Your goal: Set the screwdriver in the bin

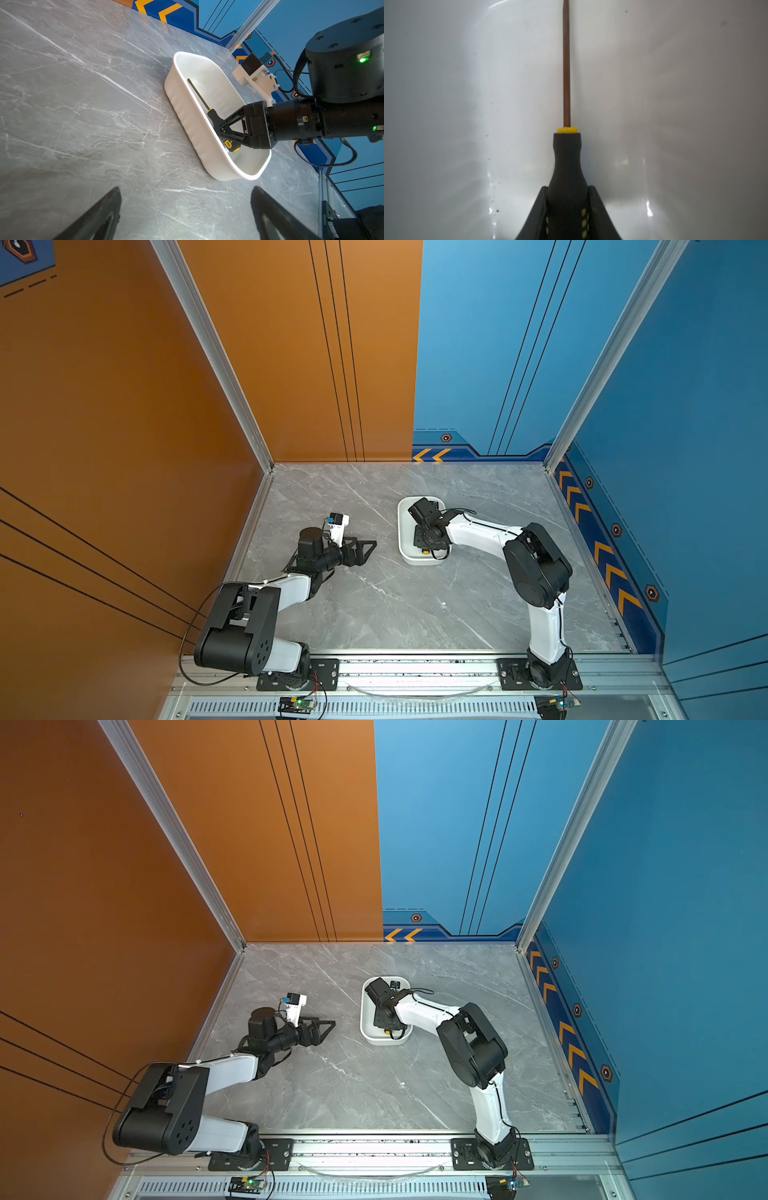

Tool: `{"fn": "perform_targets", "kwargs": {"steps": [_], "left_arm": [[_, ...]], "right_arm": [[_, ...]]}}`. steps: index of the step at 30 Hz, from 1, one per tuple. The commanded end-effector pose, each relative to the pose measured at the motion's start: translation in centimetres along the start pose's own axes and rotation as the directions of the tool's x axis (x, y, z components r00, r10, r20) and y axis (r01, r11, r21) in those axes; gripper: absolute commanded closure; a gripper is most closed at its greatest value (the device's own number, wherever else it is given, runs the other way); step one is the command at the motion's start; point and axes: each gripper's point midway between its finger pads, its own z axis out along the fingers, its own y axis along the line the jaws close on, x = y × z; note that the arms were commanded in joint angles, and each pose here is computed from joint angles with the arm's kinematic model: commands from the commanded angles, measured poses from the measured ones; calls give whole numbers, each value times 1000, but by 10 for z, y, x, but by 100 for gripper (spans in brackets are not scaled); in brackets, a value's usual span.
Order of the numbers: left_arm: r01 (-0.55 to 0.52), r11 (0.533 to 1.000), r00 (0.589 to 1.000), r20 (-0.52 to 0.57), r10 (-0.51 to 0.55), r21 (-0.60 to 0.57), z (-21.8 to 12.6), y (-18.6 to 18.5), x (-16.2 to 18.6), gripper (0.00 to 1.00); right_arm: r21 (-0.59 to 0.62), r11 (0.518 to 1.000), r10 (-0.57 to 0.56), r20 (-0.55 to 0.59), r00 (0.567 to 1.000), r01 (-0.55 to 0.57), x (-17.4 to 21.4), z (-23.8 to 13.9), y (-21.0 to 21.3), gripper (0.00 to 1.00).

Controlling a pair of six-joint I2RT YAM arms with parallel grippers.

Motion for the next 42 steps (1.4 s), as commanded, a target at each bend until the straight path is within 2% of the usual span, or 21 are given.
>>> {"fn": "perform_targets", "kwargs": {"steps": [1,9,17,23,28,32,35,39,40,42], "left_arm": [[-7,1000,1000,3,7,30,2,-5,-2,2],[-7,999,1000,-1,7,34,2,-6,-1,2],[-4,999,1000,-2,5,32,2,-5,-1,2],[-6,999,1000,-4,6,32,2,-5,0,2],[-13,1000,1000,1,13,28,2,-5,-1,2],[-21,999,1000,13,21,25,0,-7,-4,2],[-43,999,998,40,43,4,-5,-7,-10,2],[-138,987,983,112,147,-84,-19,-5,-23,2],[-157,980,976,133,174,-126,-25,-2,-26,2],[-163,963,964,174,202,-216,-38,6,-34,2]], "right_arm": [[32,999,-17,2,1000,17,0,4,-1,100],[48,998,-33,-18,999,34,7,10,-6,98],[44,998,-43,-20,999,44,8,9,-6,67],[41,997,-58,7,998,58,0,-4,-5,52],[16,996,-90,48,995,89,-13,-38,-2,39],[5,989,-149,128,980,150,-29,-88,-6,32],[56,969,-246,249,937,240,-45,-134,-23,31],[128,922,-380,486,787,365,-66,-181,-51,30],[149,921,-380,545,747,360,-72,-191,-64,30],[160,931,-355,613,706,329,-77,-203,-92,26]]}}
